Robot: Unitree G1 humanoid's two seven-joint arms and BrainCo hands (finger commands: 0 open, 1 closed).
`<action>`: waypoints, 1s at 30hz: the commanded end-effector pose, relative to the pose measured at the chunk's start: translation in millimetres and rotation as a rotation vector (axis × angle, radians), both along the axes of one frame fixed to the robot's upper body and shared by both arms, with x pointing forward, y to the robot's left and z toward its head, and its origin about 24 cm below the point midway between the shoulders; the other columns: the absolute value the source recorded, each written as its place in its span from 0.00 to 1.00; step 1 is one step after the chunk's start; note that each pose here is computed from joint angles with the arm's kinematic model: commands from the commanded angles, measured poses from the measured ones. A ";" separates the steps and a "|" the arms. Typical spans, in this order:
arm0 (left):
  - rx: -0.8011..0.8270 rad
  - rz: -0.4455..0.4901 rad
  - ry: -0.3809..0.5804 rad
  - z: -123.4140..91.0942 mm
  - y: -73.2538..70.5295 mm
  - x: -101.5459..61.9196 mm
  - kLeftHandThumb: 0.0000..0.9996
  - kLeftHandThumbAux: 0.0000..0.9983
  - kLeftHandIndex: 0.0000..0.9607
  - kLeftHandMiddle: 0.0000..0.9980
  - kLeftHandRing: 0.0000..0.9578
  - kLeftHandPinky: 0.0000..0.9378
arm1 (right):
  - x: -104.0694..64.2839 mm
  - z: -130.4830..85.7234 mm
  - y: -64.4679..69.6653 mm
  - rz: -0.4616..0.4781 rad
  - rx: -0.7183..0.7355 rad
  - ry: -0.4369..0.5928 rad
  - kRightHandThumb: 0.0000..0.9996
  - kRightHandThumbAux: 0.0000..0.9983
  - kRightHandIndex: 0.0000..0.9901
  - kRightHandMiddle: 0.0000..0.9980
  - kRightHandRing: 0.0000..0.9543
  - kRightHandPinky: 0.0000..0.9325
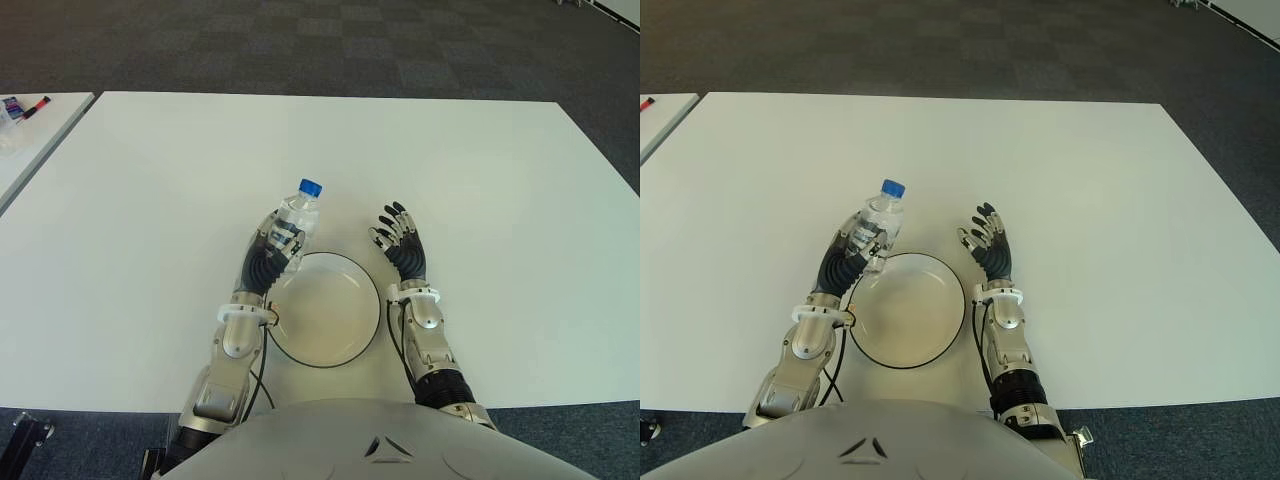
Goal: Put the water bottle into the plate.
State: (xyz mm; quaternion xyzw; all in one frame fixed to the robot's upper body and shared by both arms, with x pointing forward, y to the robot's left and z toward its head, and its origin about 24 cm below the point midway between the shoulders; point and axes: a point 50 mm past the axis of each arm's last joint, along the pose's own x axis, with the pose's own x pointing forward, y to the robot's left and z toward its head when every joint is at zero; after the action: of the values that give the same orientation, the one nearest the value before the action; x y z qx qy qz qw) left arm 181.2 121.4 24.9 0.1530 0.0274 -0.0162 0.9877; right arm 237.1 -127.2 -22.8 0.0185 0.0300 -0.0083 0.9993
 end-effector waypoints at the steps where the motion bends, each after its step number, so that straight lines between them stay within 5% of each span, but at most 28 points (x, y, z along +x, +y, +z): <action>1: -0.017 -0.020 -0.037 3.5 -2.6 -3.5 0.86 0.67 0.42 0.55 0.90 0.92 | -5.1 -11.6 7.1 0.006 0.008 0.076 0.45 0.78 0.08 0.14 0.17 0.24; 30: -0.014 -0.083 -0.049 1.6 -9.9 -18.7 0.86 0.66 0.42 0.55 0.91 0.94 | -3.8 -10.8 10.8 0.005 -0.009 0.074 0.42 0.79 0.09 0.13 0.16 0.24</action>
State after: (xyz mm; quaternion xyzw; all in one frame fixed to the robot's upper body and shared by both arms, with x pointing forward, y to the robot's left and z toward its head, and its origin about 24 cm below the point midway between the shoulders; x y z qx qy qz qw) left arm 162.2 115.2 23.1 0.1471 0.0103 -0.0413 0.9882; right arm 238.2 -122.4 -23.0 0.0085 0.0314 -0.0069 0.9994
